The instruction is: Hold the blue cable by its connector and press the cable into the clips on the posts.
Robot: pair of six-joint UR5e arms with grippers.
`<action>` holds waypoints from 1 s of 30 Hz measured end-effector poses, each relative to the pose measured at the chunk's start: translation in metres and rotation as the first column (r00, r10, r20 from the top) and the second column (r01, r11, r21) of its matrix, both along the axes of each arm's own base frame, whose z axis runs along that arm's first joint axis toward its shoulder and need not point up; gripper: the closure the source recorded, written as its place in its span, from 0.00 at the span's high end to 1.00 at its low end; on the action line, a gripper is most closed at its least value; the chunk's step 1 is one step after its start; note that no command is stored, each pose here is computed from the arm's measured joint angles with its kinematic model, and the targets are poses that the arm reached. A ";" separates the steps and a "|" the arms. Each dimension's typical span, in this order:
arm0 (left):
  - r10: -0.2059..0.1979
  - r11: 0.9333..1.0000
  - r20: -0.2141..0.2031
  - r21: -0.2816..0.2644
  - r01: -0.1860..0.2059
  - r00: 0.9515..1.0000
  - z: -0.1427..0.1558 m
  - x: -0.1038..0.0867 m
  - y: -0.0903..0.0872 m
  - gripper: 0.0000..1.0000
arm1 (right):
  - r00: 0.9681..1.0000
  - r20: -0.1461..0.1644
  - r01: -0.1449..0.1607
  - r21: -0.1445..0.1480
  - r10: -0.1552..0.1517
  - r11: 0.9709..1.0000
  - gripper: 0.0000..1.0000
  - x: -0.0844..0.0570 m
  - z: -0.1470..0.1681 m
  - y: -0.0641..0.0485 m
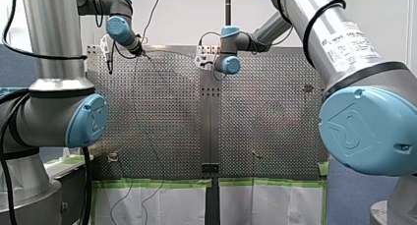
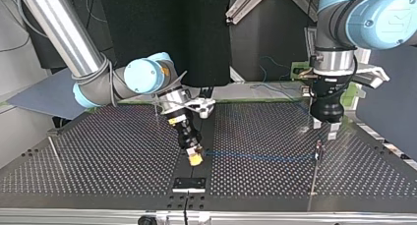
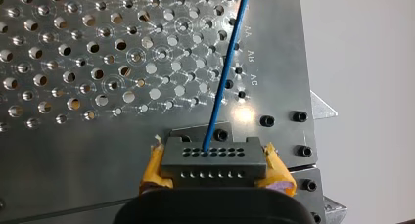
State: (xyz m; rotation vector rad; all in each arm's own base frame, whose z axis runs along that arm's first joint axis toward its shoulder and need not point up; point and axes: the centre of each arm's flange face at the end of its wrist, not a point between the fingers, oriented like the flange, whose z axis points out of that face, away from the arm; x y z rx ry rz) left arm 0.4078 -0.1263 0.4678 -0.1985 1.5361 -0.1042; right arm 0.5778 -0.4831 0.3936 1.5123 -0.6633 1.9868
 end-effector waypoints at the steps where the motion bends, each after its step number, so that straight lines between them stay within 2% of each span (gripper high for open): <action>1: 0.000 1.000 0.000 0.000 0.000 1.000 0.000 0.000 0.000 1.00 | 1.000 0.000 0.000 0.000 0.000 1.000 0.00 0.000 0.000 0.000; 12: -0.006 1.000 0.002 0.017 0.006 1.000 0.001 0.000 -0.002 1.00 | 1.000 0.001 0.001 0.001 -0.001 1.000 0.00 0.000 0.000 0.000; 21: -0.049 0.997 0.011 0.054 0.048 0.999 0.009 0.005 -0.009 1.00 | 1.000 0.001 0.005 0.001 -0.005 1.000 0.00 -0.002 0.000 -0.003; 30: -0.063 0.988 -0.054 0.139 0.070 0.997 0.013 0.020 -0.019 1.00 | 1.000 0.001 0.007 0.001 -0.007 1.000 0.00 -0.003 0.000 -0.004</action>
